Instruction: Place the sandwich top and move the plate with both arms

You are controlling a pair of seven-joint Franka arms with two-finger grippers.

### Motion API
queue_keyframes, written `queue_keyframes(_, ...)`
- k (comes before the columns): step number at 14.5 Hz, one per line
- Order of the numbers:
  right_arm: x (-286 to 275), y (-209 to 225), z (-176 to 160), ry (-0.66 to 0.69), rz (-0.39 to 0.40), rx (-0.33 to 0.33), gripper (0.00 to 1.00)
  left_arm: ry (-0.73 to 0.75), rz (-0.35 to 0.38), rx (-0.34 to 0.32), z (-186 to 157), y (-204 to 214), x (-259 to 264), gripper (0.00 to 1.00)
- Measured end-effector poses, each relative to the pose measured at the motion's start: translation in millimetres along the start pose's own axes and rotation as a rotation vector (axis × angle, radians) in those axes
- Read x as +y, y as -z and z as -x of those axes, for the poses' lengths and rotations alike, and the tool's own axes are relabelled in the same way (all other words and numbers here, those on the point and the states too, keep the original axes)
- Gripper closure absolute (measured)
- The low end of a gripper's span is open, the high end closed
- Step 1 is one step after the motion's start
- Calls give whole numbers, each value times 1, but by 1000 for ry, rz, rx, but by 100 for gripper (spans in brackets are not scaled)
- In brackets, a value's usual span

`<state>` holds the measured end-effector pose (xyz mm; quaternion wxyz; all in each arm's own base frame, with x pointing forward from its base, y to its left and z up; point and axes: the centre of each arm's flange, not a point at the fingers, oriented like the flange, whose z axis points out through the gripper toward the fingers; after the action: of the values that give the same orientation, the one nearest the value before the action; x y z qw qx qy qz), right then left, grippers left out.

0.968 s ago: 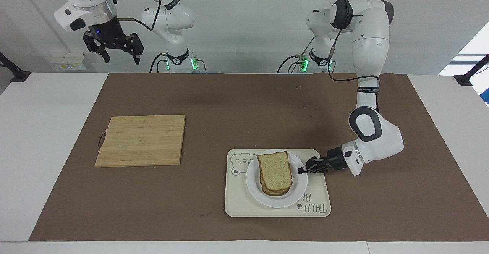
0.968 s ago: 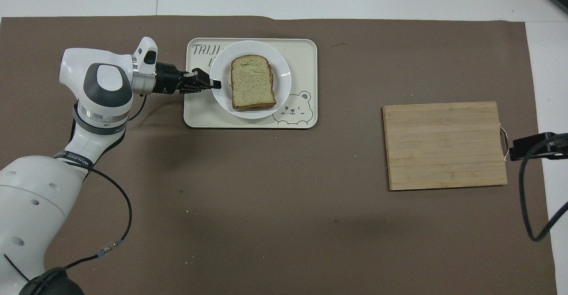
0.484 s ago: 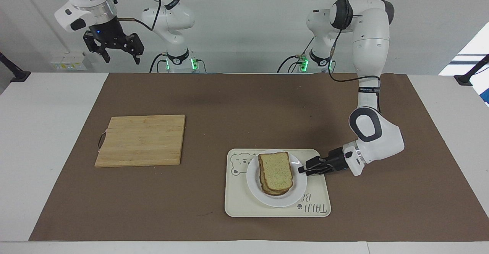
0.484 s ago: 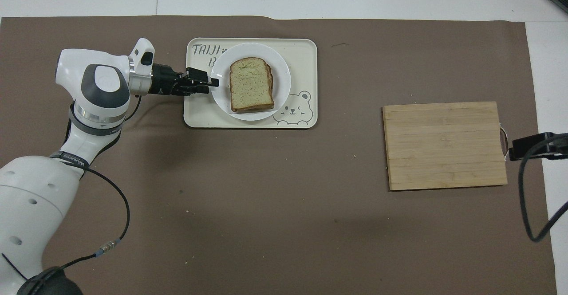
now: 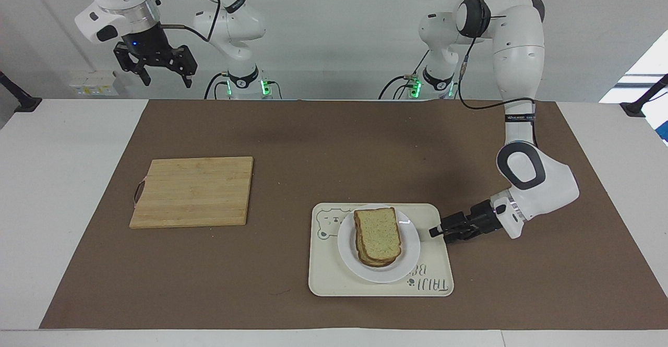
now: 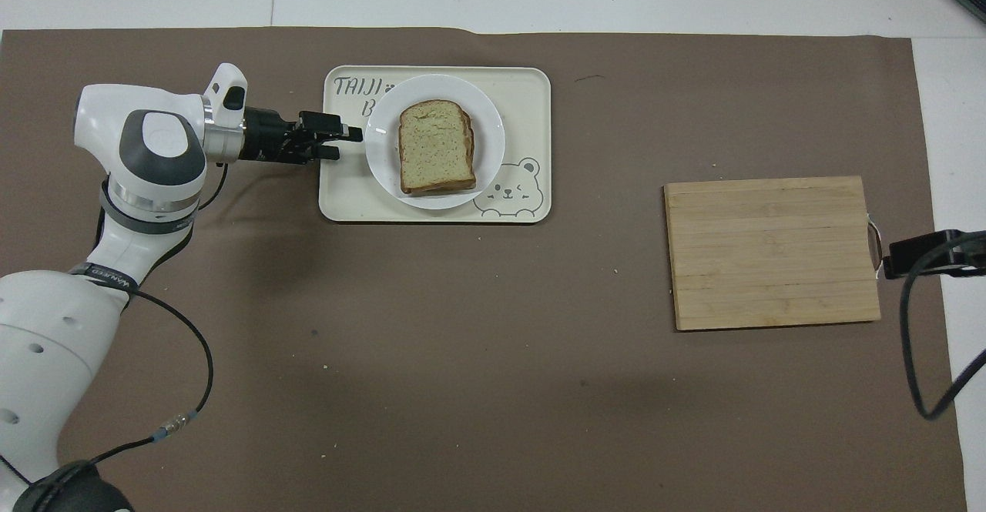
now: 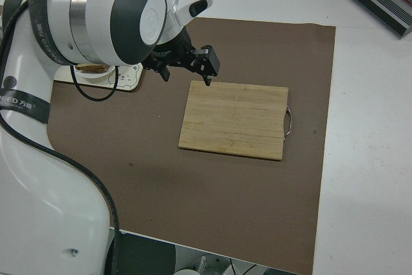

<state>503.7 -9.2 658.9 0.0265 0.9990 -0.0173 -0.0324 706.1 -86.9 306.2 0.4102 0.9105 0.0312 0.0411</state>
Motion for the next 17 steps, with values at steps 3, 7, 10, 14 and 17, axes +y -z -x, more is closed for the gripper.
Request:
queue_keyframes(3,-1,0,0,2,0,2,0,-14,-88,12,-2,34,23,0)
queue_keyframes(7,1,1,-2,-2,0,9,0,-42,-223,7,3,77,55,0)
queue_keyframes(10,5,-3,-7,-11,0,-7,0,-67,-380,-9,8,107,60,0)
queue_keyframes(14,5,-3,-8,-10,1,-7,0,-112,-611,0,15,142,80,0)
queue_keyframes(17,3,-2,-8,-7,1,-4,0,-160,-747,-3,27,175,103,0)
